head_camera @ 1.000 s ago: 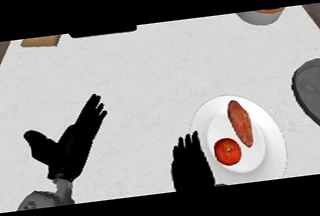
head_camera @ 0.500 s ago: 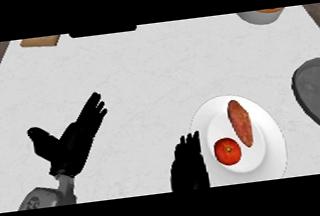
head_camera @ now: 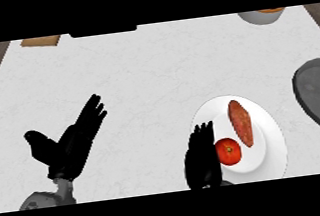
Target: Pick the tomato from the plate and place it in the pan
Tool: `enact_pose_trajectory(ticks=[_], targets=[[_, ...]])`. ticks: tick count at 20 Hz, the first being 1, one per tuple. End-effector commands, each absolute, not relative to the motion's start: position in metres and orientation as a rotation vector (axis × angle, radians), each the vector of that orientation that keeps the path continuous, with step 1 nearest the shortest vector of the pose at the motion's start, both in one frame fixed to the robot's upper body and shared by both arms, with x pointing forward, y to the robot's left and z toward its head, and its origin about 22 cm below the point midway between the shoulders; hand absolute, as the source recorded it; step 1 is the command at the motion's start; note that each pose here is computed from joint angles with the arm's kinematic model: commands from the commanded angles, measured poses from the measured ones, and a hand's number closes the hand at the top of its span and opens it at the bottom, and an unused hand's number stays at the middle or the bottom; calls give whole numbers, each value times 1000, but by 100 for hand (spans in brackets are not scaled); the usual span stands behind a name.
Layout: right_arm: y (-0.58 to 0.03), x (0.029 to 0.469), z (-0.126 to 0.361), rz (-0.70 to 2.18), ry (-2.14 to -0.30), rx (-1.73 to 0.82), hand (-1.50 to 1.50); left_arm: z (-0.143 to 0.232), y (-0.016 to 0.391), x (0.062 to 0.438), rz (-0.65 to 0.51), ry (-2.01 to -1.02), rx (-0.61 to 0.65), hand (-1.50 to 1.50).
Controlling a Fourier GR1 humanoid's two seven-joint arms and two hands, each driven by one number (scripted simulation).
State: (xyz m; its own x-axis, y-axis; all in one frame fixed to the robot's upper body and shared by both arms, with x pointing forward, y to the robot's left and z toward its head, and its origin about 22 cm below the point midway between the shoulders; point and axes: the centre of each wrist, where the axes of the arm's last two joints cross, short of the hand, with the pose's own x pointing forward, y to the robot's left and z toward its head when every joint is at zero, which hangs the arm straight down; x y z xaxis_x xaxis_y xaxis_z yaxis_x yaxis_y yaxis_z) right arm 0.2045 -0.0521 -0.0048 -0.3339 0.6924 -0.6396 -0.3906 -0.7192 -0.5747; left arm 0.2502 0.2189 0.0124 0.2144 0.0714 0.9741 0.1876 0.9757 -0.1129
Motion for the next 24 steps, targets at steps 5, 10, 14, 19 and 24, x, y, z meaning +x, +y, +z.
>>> enact_pose_trajectory(ticks=[5,10,14,19,24], targets=[[-59,213,-19,2050,-442,-1290,-150,-1,211,249,-81,-1356,-238,0],[-82,241,-18,2157,-509,-1278,150,22,212,258,-90,-1357,-231,0],[-102,237,-31,2230,-542,-1294,150,13,220,242,-95,-1376,-228,0],[-119,236,-26,2252,-610,-1381,150,13,221,258,-88,-1350,-225,0],[-134,184,-7,1818,-956,-1088,150,8,228,240,-37,-1342,-178,0]])
